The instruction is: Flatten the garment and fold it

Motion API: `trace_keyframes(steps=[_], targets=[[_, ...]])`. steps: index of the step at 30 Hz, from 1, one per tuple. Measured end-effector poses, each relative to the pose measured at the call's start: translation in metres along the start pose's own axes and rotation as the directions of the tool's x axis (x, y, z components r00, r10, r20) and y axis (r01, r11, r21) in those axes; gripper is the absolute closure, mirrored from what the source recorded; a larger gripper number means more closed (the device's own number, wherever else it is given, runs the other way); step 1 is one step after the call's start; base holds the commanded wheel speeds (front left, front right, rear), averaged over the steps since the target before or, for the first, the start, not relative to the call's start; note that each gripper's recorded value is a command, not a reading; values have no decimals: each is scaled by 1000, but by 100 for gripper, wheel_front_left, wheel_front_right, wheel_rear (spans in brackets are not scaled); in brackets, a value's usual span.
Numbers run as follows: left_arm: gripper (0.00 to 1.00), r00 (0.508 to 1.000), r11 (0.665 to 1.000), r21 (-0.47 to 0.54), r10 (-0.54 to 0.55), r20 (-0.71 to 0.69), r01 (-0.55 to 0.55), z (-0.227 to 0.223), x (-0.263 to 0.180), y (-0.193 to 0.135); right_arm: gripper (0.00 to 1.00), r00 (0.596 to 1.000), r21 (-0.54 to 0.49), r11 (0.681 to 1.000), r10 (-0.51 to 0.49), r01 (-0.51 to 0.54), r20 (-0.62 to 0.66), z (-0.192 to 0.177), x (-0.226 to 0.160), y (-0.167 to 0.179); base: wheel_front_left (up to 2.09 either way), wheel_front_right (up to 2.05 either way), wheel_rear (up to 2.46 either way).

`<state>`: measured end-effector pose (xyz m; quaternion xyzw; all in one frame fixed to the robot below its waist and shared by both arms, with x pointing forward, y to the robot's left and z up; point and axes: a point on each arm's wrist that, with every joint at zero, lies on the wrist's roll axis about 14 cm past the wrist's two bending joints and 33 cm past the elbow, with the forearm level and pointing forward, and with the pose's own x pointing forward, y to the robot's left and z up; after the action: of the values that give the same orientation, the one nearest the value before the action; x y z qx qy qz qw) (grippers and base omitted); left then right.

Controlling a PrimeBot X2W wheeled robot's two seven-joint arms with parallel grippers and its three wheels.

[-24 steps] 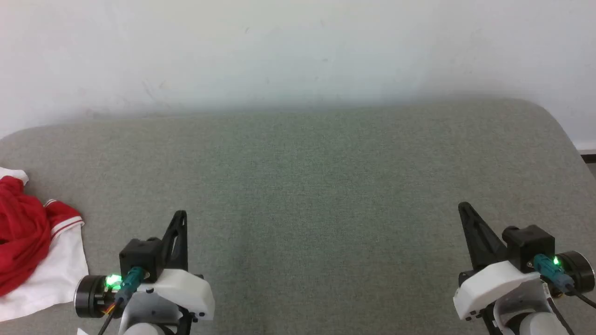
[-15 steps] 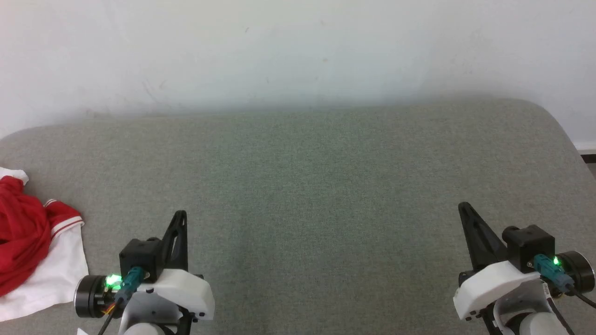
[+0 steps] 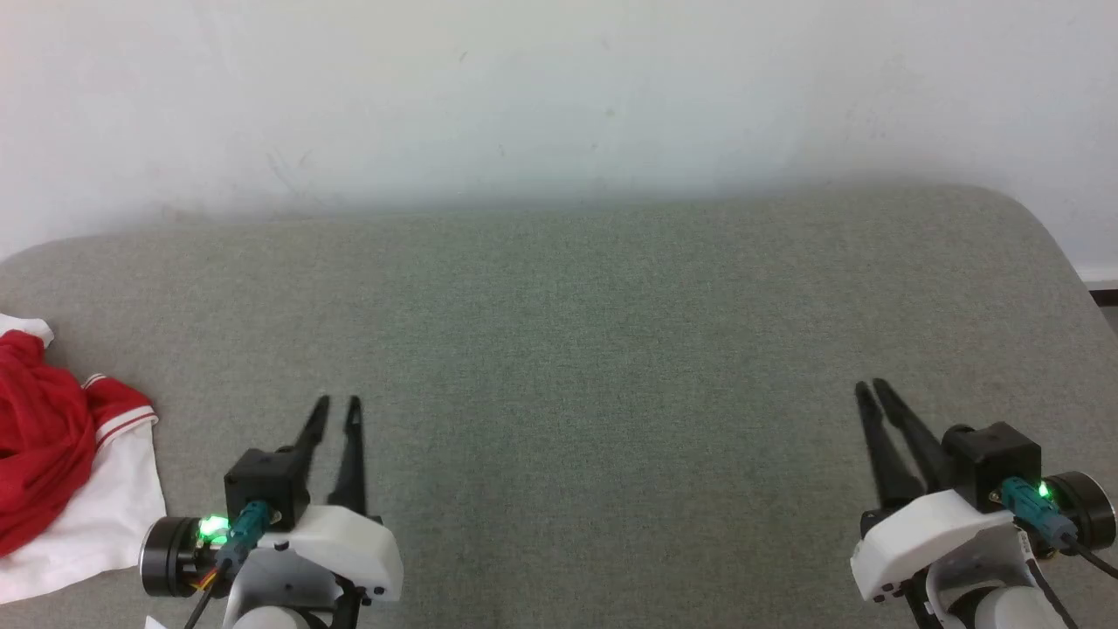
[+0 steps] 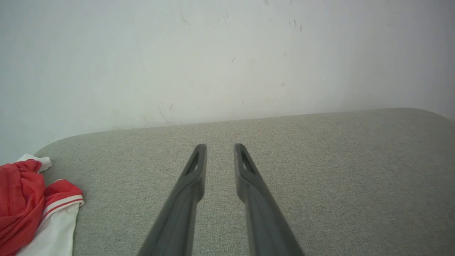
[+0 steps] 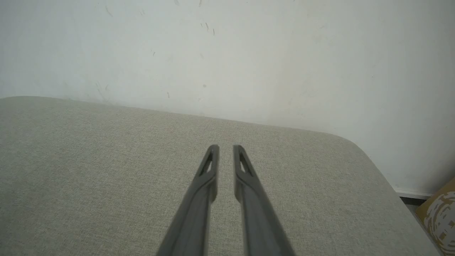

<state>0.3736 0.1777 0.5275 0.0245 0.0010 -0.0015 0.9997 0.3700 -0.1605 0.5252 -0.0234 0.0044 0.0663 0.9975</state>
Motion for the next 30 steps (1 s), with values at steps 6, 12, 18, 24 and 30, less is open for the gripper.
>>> trace_keyframes(steps=[6, 12, 18, 24, 30], targets=[[0, 1000, 1000, 0, -2, -2, 2, -1, 0, -1, 0, 1000, 0, 1000, 0, 0, 0, 0, 0, 0, 0, 0, 0], [0, 1000, 1000, -3, 2, 0, -2, -2, -1, -1, 0, 1000, 2, 1000, 5, -5, 4, 0, 1, 1, 0, 0, 0], [0, 1000, 1000, -10, 22, 3, -22, -3, -4, 4, 0, 1000, 3, 1000, 18, -18, 10, 0, 4, 6, 0, 0, 0], [0, 999, 998, -20, 54, 6, -54, -5, -9, 12, 0, 999, 4, 999, 44, -44, 17, 0, 9, 14, 0, 0, 0], [0, 995, 995, -27, 98, 8, -97, -6, -17, 24, 0, 997, 6, 997, 79, -79, 25, 1, 16, 25, 0, 0, 0]])
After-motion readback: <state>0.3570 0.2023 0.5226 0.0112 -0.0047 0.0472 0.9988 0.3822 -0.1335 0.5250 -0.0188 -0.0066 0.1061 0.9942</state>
